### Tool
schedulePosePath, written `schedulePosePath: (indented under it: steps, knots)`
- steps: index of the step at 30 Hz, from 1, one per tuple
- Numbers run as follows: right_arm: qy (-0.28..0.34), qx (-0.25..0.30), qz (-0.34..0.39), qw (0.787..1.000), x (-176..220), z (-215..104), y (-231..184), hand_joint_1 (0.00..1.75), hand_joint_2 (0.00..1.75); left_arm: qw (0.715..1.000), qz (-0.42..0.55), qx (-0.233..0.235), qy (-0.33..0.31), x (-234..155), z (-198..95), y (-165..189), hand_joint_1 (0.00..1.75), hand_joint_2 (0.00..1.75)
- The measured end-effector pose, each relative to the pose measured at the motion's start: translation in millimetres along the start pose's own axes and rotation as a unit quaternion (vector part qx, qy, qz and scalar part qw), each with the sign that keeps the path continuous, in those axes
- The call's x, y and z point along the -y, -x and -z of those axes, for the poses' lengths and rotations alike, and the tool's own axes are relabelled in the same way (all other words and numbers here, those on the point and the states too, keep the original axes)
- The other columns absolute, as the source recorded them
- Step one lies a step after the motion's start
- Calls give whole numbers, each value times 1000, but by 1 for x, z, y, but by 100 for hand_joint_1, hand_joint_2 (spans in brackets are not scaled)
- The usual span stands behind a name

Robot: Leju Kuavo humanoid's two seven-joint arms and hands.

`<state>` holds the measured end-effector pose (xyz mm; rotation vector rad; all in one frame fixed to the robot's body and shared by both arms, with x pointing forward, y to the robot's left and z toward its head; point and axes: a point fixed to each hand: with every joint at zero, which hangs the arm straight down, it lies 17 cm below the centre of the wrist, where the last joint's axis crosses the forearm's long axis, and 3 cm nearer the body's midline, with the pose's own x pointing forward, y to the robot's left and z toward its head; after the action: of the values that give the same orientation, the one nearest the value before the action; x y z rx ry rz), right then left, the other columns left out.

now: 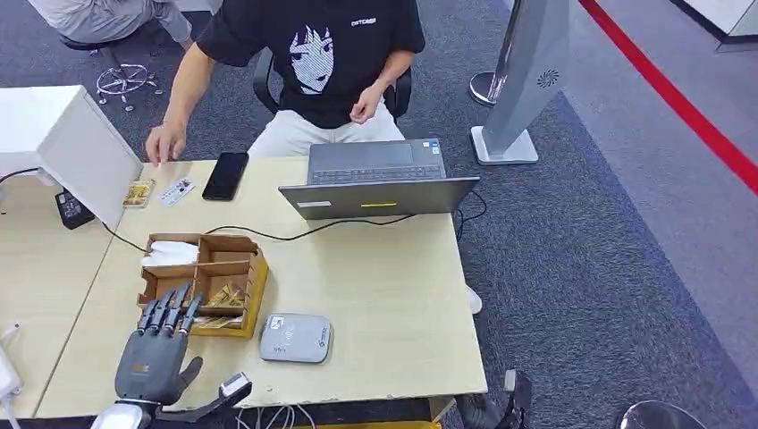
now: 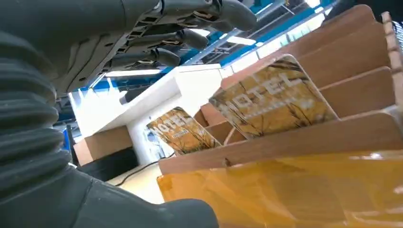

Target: Pass the card to the sensor for recognition and then transmit it.

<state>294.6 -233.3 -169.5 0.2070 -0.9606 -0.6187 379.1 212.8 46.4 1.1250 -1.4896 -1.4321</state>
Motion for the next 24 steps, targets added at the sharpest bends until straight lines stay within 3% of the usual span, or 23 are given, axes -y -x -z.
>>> schedulePosePath:
  steps: [24]
  knots:
    - [-6,-2,0,1000,-5,-1,2,0,175,1000,-16,-19,-10,3,10,5,0,175]
